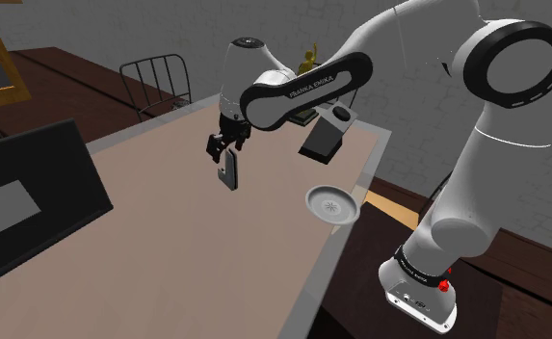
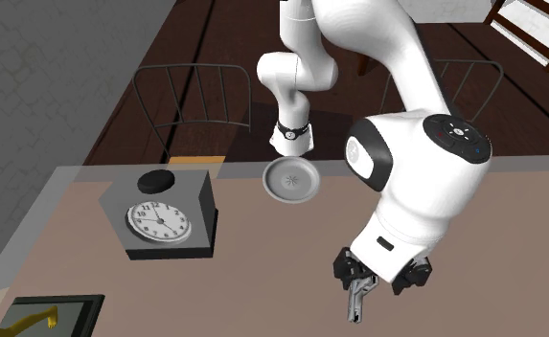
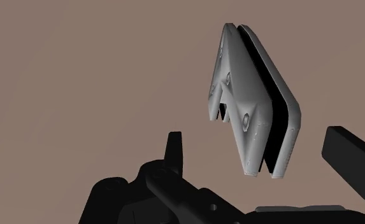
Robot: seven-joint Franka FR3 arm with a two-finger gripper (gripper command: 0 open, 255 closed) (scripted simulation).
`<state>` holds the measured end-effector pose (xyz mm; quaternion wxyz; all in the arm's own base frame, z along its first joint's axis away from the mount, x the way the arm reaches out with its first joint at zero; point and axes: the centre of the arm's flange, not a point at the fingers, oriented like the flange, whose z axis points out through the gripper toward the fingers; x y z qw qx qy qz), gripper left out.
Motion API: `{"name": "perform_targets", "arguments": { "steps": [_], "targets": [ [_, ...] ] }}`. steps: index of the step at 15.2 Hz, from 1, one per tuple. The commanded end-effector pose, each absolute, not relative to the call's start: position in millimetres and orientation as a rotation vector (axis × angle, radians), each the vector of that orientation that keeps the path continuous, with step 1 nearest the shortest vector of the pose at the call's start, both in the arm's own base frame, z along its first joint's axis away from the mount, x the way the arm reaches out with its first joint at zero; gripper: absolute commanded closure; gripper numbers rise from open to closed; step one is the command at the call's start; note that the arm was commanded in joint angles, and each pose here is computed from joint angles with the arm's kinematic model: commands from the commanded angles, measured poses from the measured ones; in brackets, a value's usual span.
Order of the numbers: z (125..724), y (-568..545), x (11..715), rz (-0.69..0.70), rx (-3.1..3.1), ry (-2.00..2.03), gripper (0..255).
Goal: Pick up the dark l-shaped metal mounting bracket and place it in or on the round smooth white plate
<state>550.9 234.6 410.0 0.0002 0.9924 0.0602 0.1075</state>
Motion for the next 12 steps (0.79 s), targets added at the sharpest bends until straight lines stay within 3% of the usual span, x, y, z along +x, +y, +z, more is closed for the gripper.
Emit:
{"name": "perform_targets", "arguments": {
  "steps": [1,3,4,12],
  "targets": [
    [409.8,234.6,551.0,0.338,3.117,0.189,0],
    [409.8,234.6,551.0,0.338,3.117,0.189,0],
    [409.8,234.6,551.0,0.338,3.117,0.189,255],
    [409.8,234.6,550.9,0.338,3.117,0.189,255]
  ]
}}
